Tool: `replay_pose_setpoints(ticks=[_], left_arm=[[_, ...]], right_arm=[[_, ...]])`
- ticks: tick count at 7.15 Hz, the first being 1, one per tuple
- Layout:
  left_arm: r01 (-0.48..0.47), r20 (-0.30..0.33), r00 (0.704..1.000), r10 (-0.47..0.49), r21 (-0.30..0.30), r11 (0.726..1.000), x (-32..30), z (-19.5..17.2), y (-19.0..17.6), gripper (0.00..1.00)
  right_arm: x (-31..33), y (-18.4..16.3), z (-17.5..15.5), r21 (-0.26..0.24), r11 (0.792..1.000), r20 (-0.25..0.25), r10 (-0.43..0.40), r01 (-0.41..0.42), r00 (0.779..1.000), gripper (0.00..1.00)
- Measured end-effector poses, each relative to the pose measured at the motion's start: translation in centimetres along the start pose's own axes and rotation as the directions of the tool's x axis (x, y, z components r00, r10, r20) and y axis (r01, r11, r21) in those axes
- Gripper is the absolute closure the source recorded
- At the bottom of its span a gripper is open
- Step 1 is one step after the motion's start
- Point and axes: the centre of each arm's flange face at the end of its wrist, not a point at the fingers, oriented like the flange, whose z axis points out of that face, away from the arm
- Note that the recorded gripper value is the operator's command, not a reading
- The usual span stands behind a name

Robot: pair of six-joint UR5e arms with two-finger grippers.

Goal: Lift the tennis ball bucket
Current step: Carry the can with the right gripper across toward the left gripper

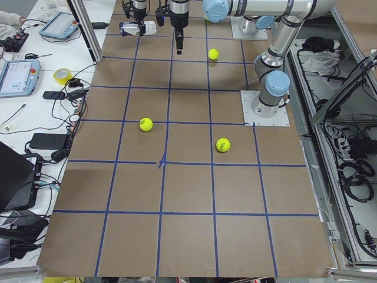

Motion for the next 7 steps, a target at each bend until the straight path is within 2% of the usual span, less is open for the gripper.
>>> replay_pose_setpoints(ticks=[2,3,6,7], left_arm=[[-0.043,0.003,0.999,0.043,0.006,0.999,-2.3,-0.3,-0.2,0.00],[-0.064,0.002,0.998,0.064,0.009,0.998,-3.4,-0.4,-0.3,0.00],[-0.093,0.003,0.996,0.093,0.011,0.996,-4.6,-0.5,-0.3,0.00],[-0.095,0.004,0.996,0.095,0.011,0.995,-4.7,-0.6,-0.2,0.00]], right_arm=[[-7.3,-1.3,2.0,-0.004,0.993,0.024,0.117,-0.117,0.993,0.23],[-10.3,-1.5,2.9,-0.010,0.989,0.028,0.148,-0.148,0.989,0.23],[-15.5,-0.4,5.6,-0.071,0.976,0.011,0.207,-0.206,0.978,0.23],[-15.9,-0.2,6.1,-0.083,0.977,0.003,0.197,-0.196,0.980,0.23]])
